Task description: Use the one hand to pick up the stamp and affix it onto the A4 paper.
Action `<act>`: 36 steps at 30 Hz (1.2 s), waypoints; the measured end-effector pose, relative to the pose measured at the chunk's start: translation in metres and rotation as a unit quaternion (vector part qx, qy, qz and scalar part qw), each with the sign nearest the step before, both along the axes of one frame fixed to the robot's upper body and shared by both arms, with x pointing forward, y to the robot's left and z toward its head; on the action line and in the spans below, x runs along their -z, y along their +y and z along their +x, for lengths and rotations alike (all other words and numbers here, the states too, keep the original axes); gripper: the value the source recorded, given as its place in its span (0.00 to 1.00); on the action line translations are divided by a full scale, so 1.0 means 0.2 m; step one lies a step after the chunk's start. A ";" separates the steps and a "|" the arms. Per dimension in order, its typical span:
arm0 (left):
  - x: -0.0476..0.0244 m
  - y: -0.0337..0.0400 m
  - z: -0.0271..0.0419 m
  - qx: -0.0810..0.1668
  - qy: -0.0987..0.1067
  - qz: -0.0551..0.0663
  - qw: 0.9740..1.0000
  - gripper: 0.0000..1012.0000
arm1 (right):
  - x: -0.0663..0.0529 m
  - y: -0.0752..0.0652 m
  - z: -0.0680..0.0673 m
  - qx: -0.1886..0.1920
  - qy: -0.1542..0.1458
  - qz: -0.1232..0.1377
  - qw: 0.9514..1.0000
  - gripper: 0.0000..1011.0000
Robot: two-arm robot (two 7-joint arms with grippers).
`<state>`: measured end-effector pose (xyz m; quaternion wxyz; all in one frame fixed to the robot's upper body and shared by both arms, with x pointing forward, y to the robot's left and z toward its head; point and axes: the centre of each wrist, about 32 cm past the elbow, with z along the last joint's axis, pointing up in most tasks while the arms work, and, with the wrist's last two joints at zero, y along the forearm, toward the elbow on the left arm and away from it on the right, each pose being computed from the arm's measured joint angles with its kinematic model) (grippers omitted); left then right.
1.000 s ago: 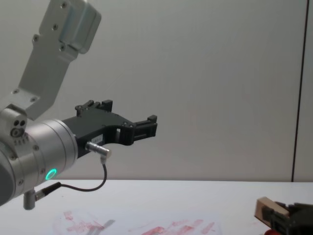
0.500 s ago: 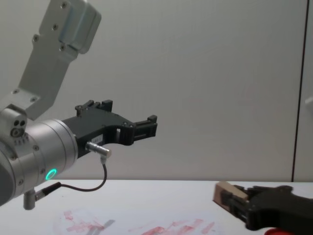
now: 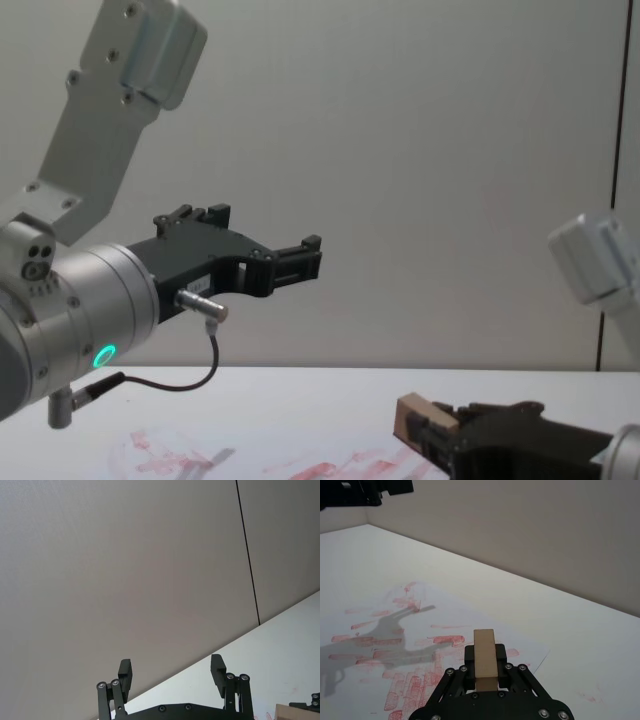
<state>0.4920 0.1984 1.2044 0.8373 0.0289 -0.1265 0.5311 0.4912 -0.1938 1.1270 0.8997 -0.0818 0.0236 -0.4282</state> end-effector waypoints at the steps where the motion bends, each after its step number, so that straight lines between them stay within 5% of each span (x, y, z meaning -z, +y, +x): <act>1: 0.000 0.000 0.000 0.000 0.000 0.000 1.000 0.99 | 0.01 0.01 0.01 0.001 0.004 -0.001 1.000 0.21; 21: 0.000 0.000 0.000 0.000 0.000 0.000 1.000 0.99 | 0.09 0.07 0.07 -0.001 0.034 -0.027 0.999 0.21; 36: 0.000 0.000 0.000 0.000 0.000 0.000 1.000 0.99 | 0.08 0.08 0.09 -0.006 0.043 -0.044 0.998 0.21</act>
